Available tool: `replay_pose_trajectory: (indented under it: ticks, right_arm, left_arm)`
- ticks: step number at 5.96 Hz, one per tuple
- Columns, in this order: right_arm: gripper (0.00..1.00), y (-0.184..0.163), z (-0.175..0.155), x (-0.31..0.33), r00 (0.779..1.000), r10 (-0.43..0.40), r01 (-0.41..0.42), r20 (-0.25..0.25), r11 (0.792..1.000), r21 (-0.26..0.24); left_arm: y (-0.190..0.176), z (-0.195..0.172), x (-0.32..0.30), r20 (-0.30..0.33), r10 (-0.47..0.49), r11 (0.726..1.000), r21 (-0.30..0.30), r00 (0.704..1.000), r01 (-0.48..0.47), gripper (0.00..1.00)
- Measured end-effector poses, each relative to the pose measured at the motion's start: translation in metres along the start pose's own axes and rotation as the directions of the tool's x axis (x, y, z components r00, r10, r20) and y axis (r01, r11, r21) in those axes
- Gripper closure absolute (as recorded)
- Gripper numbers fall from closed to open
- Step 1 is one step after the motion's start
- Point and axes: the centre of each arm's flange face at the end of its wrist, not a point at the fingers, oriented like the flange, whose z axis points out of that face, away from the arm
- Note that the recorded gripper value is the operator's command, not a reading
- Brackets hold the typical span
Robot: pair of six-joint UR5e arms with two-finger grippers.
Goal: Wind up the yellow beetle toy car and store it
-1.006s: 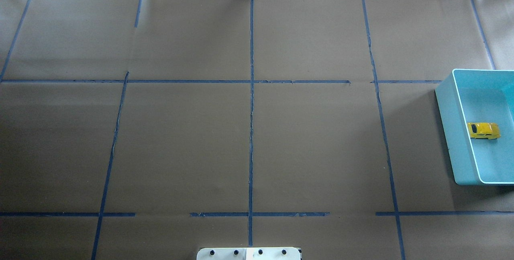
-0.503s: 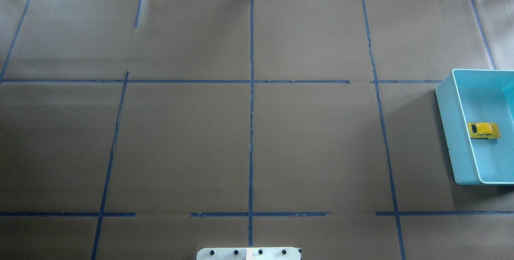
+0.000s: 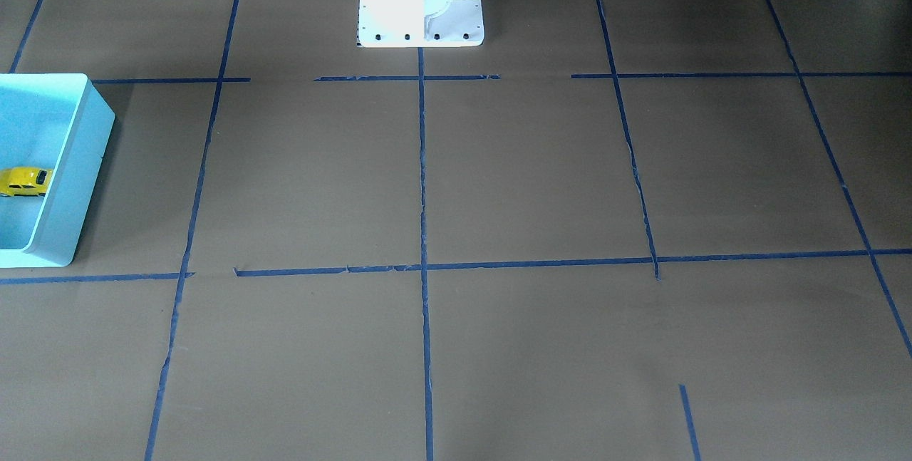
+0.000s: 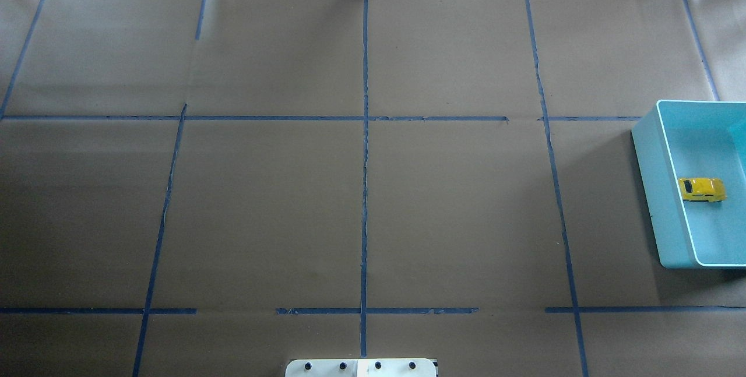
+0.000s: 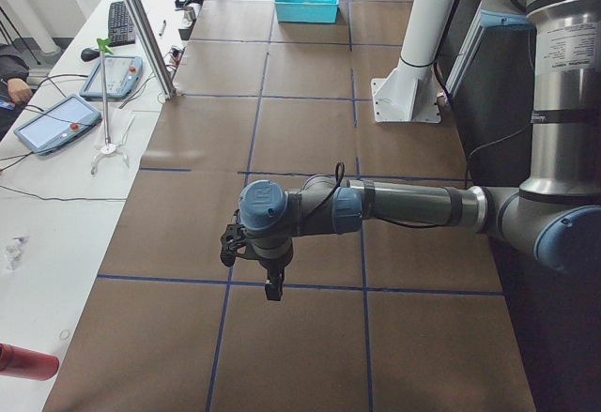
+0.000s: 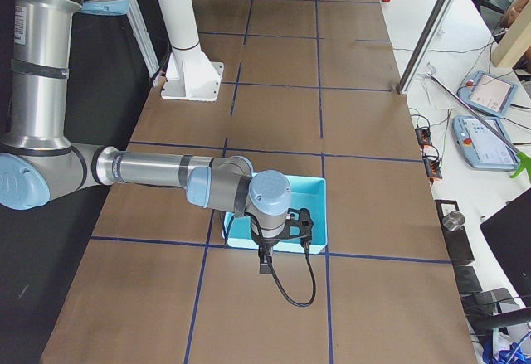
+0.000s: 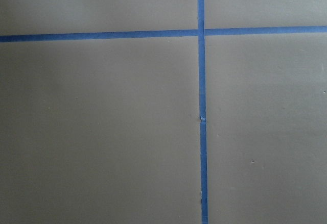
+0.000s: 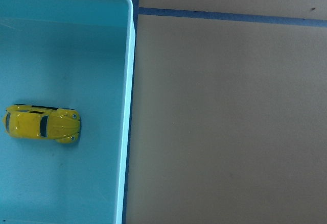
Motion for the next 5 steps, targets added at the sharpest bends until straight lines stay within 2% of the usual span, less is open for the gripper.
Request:
replay_pose_trajectory:
  ticks: [2,5]
  right_arm:
    - [0.0,-0.0028,-0.0109,-0.0132,0.999,-0.025,0.024,0.027,0.999,0.028]
    - [0.0,0.0039,-0.0025,-0.0109,0.998,-0.008,0.006,0.067,1.0,0.017]
  left_arm:
    - [-0.0009,0.0009,-0.0004,0.001,0.004,1.0,0.004,1.0,-0.004,0.0]
    - [0.0009,0.0029,-0.0022,0.0,0.0,1.0,0.0,1.0,0.0,0.0]
